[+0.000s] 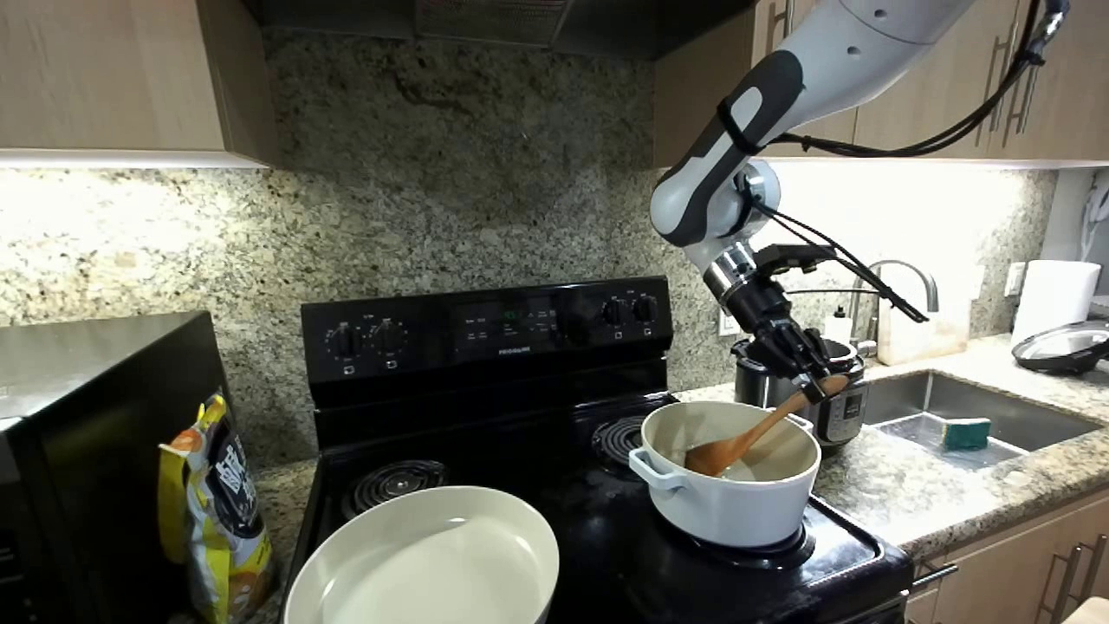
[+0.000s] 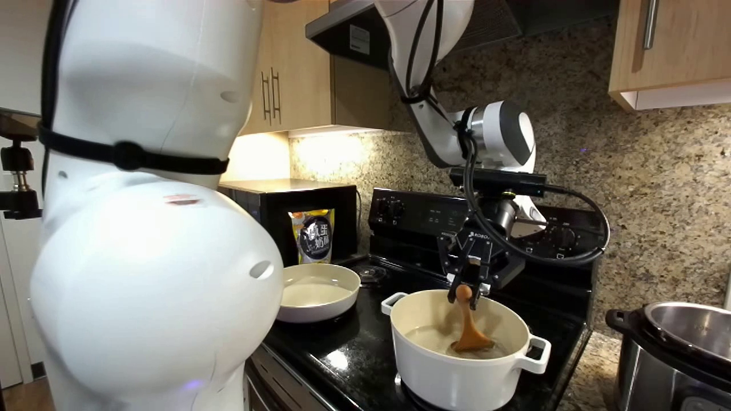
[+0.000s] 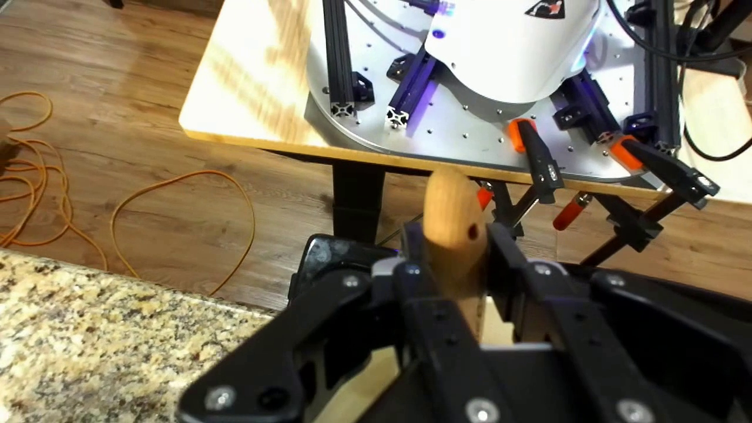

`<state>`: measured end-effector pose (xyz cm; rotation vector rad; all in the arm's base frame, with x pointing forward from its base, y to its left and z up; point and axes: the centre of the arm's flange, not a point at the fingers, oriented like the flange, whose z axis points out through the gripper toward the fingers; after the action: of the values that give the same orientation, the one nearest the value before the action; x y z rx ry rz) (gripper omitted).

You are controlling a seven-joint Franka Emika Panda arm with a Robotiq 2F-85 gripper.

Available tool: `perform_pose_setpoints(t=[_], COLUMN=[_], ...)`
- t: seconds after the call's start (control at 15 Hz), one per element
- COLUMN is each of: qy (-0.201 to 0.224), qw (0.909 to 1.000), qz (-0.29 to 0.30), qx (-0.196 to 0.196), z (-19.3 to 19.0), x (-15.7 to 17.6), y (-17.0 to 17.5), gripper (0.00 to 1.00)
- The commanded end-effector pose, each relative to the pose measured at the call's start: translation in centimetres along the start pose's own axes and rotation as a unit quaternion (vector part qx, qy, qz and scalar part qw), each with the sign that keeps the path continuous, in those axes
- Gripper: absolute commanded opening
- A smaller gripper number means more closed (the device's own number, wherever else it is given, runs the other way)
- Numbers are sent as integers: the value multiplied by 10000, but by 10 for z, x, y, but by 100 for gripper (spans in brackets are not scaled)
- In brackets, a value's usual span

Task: Pick up the cooking stick and stir in the pot

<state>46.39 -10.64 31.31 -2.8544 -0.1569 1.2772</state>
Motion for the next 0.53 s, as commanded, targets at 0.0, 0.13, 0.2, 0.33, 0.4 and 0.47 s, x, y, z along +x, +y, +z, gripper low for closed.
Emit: perform_pose_setpoints(t=[0.0, 0.13, 0.2, 0.33, 0.4, 0.47], qy=[-238, -213, -196, -144, -136, -131], qw=[9991, 9988, 9988, 9992, 9993, 9994], qz=[-29, -74, -73, -97, -86, -67], qx=[-341, -437, -448, -365, -332, -311], z=[6, 14, 16, 18, 18, 19], x=[9, 6, 5, 3, 3, 2], y=[-10, -15, -15, -11, -9, -8], gripper=[10, 10, 10, 10, 10, 10])
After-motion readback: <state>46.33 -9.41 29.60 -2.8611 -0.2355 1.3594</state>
